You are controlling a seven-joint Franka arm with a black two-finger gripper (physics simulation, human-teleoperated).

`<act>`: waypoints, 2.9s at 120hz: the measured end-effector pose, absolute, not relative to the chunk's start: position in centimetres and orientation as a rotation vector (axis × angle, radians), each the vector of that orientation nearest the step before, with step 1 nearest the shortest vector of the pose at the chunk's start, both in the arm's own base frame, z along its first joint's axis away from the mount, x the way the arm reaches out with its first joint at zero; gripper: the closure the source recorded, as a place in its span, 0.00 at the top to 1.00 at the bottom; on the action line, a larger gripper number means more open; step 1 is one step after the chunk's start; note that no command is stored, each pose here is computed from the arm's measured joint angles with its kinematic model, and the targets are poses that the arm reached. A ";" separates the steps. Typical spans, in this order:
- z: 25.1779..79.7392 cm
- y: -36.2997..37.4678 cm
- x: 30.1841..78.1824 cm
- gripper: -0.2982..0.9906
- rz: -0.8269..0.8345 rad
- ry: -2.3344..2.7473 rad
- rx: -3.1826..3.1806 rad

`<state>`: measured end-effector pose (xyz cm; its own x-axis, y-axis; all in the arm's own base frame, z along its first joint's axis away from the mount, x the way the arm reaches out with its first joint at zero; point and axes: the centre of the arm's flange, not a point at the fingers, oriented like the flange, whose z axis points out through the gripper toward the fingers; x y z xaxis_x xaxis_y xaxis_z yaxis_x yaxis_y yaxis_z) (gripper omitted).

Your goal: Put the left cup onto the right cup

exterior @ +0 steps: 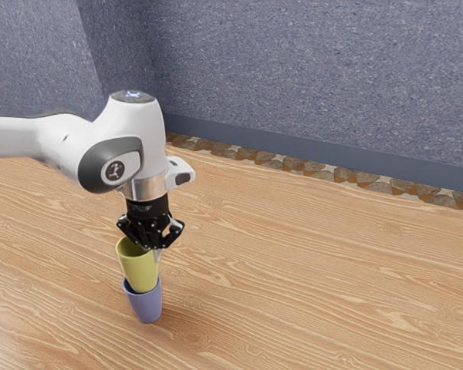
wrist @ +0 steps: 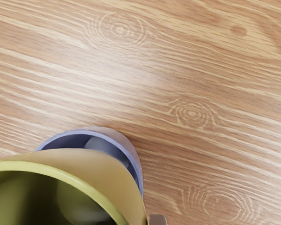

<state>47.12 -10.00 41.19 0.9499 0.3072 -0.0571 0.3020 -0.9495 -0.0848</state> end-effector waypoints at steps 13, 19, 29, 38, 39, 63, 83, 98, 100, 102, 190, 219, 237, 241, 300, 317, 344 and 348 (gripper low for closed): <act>41.2 -9.9 47.2 0.16 0.102 -0.476 -3.029; 41.2 -9.9 47.2 0.16 0.100 -0.477 -3.029; 41.2 -9.9 47.2 0.16 0.098 -0.477 -3.030; 41.2 -9.9 47.2 0.21 0.097 -0.477 -3.032; 41.2 -9.9 47.2 0.22 0.097 -0.477 -3.032; 41.2 -10.0 47.2 0.54 0.097 -0.471 -3.036; 41.2 -10.0 47.2 0.66 0.097 -0.466 -3.038; 41.2 -10.0 47.2 0.71 0.097 -0.463 -3.039; 41.2 -10.0 47.2 0.71 0.097 -0.463 -3.039; 41.2 -10.0 47.2 0.72 0.097 -0.463 -3.039; 41.1 -10.0 47.2 0.77 0.101 -0.454 -3.040; 41.0 -10.0 47.2 0.77 0.105 -0.452 -3.040; 41.1 -10.0 47.2 0.77 0.105 -0.452 -3.039; 41.2 -10.0 47.2 0.77 0.104 -0.452 -3.039; 42.9 -10.1 47.3 0.77 0.084 -0.449 -3.040; 43.9 -10.2 47.7 0.77 0.064 -0.444 -3.046; 46.1 -10.2 48.7 0.77 0.028 -0.430 -3.057; 46.5 -10.1 48.9 0.77 0.023 -0.432 -3.058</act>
<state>48.86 -10.05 46.49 0.9608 0.2773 -0.0075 0.2765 -0.9595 -0.0542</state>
